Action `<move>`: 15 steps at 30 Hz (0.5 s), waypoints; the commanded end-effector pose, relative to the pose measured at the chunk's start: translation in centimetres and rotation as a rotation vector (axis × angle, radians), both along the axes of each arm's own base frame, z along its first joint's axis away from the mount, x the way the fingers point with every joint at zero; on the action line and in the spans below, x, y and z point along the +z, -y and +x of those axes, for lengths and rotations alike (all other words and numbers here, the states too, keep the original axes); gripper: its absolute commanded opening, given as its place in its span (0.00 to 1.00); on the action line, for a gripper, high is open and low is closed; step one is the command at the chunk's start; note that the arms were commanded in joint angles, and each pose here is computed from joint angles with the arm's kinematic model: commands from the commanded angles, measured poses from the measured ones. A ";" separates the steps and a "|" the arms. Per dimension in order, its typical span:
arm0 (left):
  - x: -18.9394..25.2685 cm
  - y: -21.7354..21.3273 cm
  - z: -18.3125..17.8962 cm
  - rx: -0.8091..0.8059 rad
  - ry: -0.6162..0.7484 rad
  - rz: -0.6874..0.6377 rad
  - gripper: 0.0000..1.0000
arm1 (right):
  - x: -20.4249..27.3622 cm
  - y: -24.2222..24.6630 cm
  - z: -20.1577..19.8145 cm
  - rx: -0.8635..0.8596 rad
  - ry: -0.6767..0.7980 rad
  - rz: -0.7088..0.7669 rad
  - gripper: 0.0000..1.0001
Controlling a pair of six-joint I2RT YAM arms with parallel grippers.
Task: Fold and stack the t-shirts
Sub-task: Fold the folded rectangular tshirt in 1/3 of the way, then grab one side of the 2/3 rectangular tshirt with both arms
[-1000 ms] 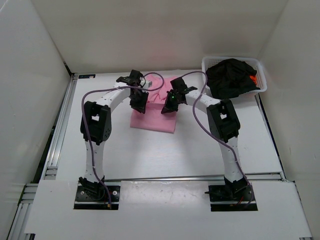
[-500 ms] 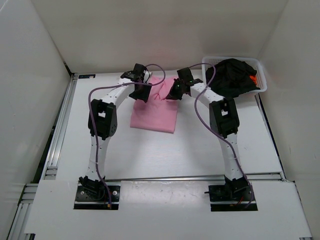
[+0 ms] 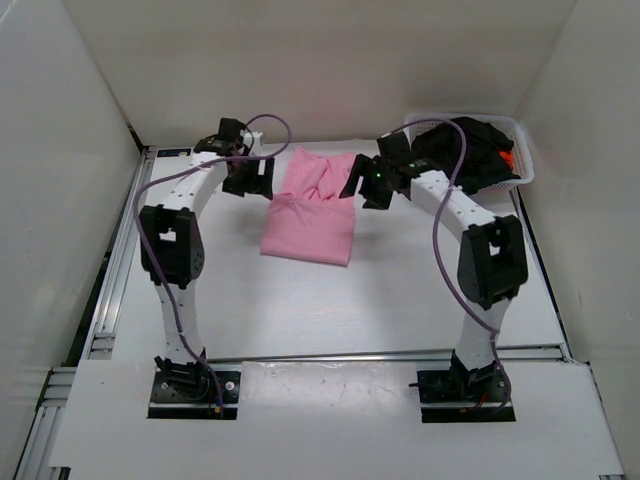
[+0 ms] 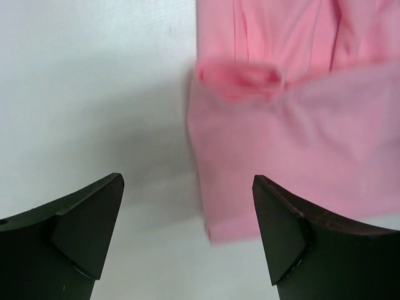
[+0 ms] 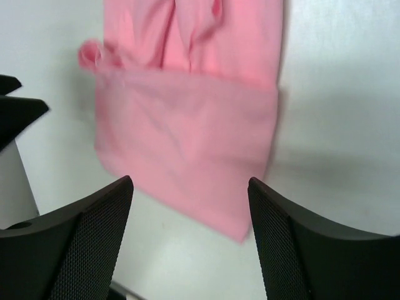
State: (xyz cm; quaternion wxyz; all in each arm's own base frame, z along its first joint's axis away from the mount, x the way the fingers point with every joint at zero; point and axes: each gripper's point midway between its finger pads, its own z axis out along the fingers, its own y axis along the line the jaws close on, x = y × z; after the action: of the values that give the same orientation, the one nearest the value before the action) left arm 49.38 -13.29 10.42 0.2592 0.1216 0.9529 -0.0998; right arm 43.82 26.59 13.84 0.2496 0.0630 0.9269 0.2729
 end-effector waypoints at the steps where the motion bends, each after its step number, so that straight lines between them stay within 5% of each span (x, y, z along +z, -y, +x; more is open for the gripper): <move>1: 2.8 0.9 -5.4 -0.068 -0.086 -0.152 0.95 | -2.8 1.7 -5.5 0.059 -0.153 -0.034 0.79; 5: -3.0 0.7 -11.7 -0.072 -0.314 -0.141 0.92 | -7.1 2.2 -10.7 0.084 -0.300 -0.044 0.80; 15: -6.6 1.0 -13.3 -0.079 -0.392 -0.163 0.89 | -10.4 -0.4 -13.3 0.074 -0.416 0.092 0.76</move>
State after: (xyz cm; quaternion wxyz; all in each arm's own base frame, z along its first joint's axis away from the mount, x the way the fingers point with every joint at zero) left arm 35.47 -13.94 2.95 0.0548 0.1169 0.9742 -0.1850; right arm 30.16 26.01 3.35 0.0398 0.0850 0.9569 0.2748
